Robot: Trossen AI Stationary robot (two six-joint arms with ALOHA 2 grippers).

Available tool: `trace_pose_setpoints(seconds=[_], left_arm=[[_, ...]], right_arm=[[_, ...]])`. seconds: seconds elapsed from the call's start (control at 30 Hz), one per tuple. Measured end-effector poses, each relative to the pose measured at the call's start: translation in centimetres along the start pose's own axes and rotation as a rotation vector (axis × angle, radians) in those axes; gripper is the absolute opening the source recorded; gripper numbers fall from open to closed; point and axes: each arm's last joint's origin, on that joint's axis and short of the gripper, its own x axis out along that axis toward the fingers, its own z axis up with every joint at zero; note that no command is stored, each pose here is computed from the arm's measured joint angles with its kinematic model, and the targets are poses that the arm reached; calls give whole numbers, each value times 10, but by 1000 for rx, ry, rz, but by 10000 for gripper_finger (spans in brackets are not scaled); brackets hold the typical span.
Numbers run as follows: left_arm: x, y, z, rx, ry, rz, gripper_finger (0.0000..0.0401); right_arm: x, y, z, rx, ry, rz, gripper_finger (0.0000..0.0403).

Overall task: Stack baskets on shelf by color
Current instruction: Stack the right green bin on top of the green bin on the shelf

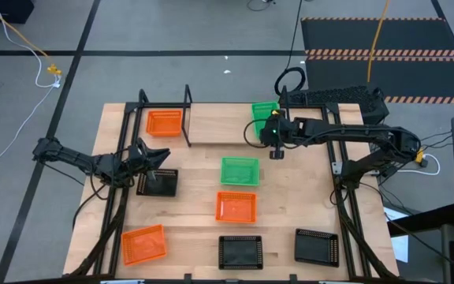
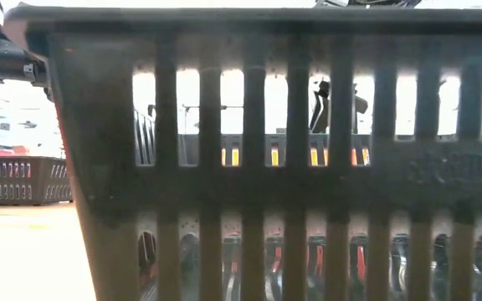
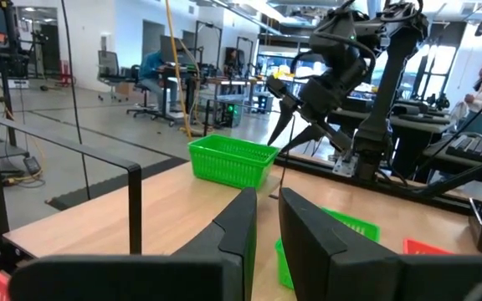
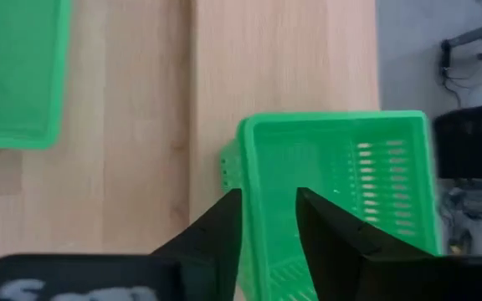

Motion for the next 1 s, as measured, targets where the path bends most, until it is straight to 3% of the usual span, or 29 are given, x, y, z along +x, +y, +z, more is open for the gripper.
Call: trace_pose_setpoints(seconds=[0.1,0.23,0.4,0.7,1.0], left_arm=[[0,0,0,9,0,0,56],[0,1,0,22,-1,19,56],[0,1,1,43,-11,43,56],[0,2,1,49,-13,70,56],[0,2,1,42,-13,70,56]], right_arm=[[1,-2,-1,6,-30,53,147],[6,-5,1,-33,-27,-1,190],[24,-2,-1,-52,35,21,202],[36,3,-3,-41,74,41,161],[36,2,-1,12,59,32,60]])
